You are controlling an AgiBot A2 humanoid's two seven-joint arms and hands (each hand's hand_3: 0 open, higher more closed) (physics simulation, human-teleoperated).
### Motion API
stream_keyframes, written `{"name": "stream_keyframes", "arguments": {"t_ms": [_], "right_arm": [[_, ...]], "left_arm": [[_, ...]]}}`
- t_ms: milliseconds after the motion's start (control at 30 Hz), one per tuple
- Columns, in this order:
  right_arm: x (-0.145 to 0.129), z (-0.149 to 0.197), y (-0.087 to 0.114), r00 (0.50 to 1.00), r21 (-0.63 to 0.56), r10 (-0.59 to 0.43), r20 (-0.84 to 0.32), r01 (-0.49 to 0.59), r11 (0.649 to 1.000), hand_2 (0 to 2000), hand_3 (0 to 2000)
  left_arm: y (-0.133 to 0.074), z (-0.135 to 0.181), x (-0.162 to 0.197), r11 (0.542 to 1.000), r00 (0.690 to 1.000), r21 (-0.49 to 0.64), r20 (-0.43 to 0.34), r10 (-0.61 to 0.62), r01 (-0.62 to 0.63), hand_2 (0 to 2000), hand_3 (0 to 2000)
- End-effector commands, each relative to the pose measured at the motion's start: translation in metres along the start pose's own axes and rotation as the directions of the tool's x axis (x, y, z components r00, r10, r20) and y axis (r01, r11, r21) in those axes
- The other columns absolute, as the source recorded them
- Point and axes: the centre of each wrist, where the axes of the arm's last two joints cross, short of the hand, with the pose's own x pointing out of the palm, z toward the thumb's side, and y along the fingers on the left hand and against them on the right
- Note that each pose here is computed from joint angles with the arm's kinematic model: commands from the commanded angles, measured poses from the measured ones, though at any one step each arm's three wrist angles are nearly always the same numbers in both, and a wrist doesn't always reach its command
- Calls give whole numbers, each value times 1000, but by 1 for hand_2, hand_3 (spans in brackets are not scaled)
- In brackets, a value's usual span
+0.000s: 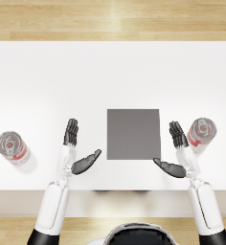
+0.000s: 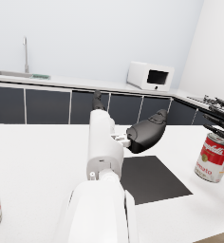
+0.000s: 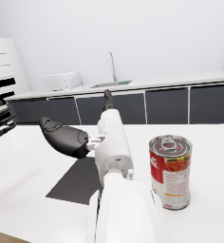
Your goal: Pick up the red can on the left and place it in the middle, then pick up the red can on the right and place it on top of the can in the middle
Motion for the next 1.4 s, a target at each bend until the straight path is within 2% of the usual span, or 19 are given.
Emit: {"name": "stream_keyframes", "arguments": {"t_ms": [33, 633, 667, 767, 833, 900, 1000, 1067, 1133, 1300, 1400], "right_arm": [[0, 0, 0, 1000, 0, 0, 0, 0, 1000, 0, 0], [0, 0, 0, 1000, 0, 0, 0, 0, 1000, 0, 0], [4, -7, -1, 1000, 27, 17, 8, -17, 999, 0, 0], [7, 13, -1, 999, -122, -44, 11, 45, 992, 0, 0], [2, 23, 0, 996, -179, -86, 12, 86, 980, 0, 0], [-10, 33, 2, 983, -230, -166, -76, 145, 962, 0, 0], [-26, 49, 8, 937, -308, -281, -205, 211, 928, 0, 0], [-37, 56, 12, 890, -339, -355, -285, 253, 906, 0, 0], [-43, 60, 16, 856, -356, -398, -329, 278, 892, 0, 0], [-61, 52, 24, 808, -334, -471, -355, 360, 871, 0, 0], [-63, 45, 25, 807, -310, -471, -357, 373, 874, 0, 0]], "left_arm": [[0, 0, 0, 1000, 1000, 0, 0, 0, 0, 0, 0], [0, 0, 0, 1000, 1000, 0, 0, 0, 0, 0, 0], [0, -7, 4, 999, 1000, -28, 3, -16, 17, 0, 0], [-3, 12, -7, 993, 999, 113, -8, -31, 32, 0, 0], [-6, 21, -16, 986, 1000, 166, -13, -9, 11, 0, 0], [-12, 34, -30, 973, 992, 229, -106, 63, -37, 0, 0], [-20, 48, -52, 946, 952, 299, -231, 199, -125, 0, 0], [-28, 59, -69, 917, 901, 349, -305, 308, -195, 0, 0], [-35, 64, -80, 895, 859, 374, -345, 378, -243, 0, 0], [-57, 69, -116, 821, 763, 406, -347, 545, -402, 0, 0], [-71, 47, -130, 796, 735, 341, -319, 599, -500, 0, 0]]}}
